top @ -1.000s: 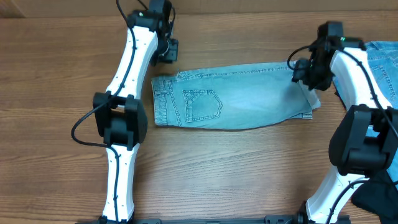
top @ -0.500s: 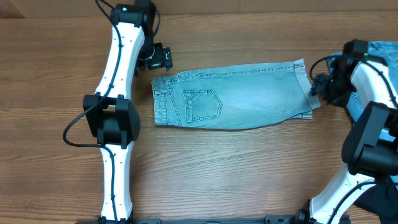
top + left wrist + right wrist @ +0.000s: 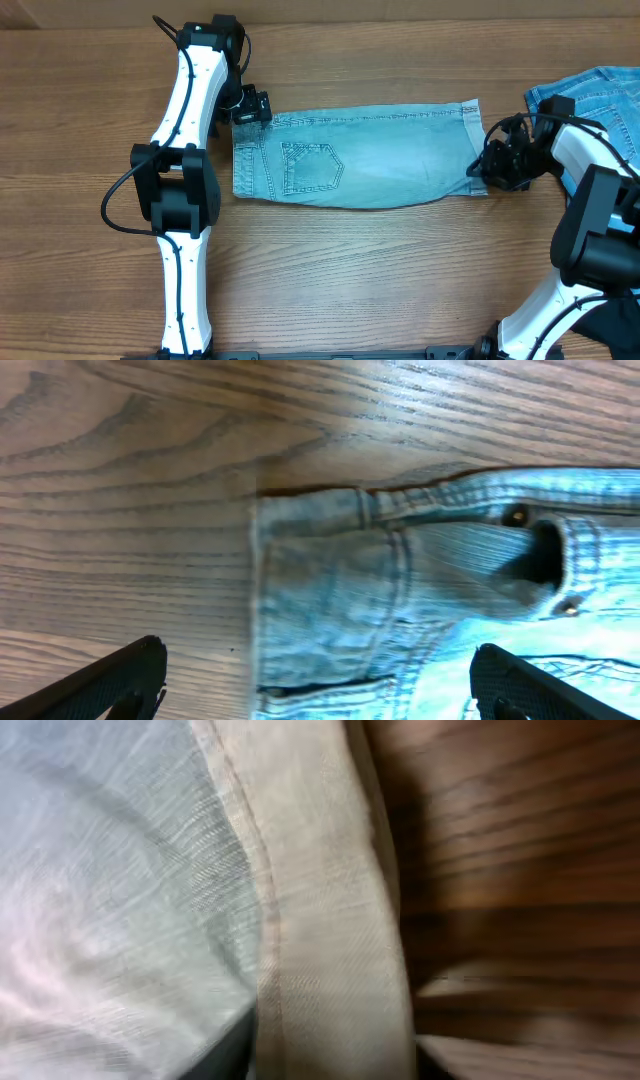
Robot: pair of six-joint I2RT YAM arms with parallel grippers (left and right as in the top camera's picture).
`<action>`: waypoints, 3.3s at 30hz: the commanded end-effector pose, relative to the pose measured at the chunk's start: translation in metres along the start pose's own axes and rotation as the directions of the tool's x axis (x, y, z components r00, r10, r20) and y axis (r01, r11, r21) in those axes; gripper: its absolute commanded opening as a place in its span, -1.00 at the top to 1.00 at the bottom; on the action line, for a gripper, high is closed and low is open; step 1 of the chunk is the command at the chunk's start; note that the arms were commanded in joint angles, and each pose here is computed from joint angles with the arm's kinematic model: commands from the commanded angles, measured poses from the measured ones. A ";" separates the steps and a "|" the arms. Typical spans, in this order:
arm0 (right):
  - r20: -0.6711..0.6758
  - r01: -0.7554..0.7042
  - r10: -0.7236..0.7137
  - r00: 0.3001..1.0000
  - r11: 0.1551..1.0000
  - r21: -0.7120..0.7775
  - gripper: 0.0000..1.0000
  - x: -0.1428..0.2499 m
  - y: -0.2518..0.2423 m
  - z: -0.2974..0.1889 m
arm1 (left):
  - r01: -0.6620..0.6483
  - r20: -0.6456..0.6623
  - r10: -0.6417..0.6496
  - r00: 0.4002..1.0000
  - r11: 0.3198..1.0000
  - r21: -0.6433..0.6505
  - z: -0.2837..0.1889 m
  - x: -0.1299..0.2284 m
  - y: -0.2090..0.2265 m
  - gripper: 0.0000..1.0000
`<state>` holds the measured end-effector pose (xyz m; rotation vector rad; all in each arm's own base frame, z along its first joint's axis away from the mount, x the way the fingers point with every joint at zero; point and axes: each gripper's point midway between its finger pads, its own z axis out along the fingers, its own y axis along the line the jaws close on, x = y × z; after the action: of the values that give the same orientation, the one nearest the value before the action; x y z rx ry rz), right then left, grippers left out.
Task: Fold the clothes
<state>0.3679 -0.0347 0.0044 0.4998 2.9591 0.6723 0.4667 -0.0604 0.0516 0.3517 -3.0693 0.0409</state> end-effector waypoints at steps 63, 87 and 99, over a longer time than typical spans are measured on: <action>0.097 0.469 -0.467 0.879 0.883 0.005 0.92 -0.029 0.114 -0.063 | -0.146 0.195 0.114 0.974 0.977 0.156 0.013 0.062 -0.216 0.92; 0.143 0.762 -0.763 0.630 0.643 0.078 0.92 0.007 0.227 -0.105 | 0.007 0.192 -0.056 0.980 0.969 0.246 0.015 0.002 -0.165 0.92; 0.076 0.898 -0.902 0.424 0.430 0.092 0.92 0.063 0.292 -0.071 | 0.020 0.236 -0.093 0.967 0.956 0.293 -0.020 -0.057 -0.080 0.92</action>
<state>0.3880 0.1882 0.1662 -0.9633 2.6265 0.4013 0.5314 -0.1335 0.0562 0.5740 -3.2602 0.4430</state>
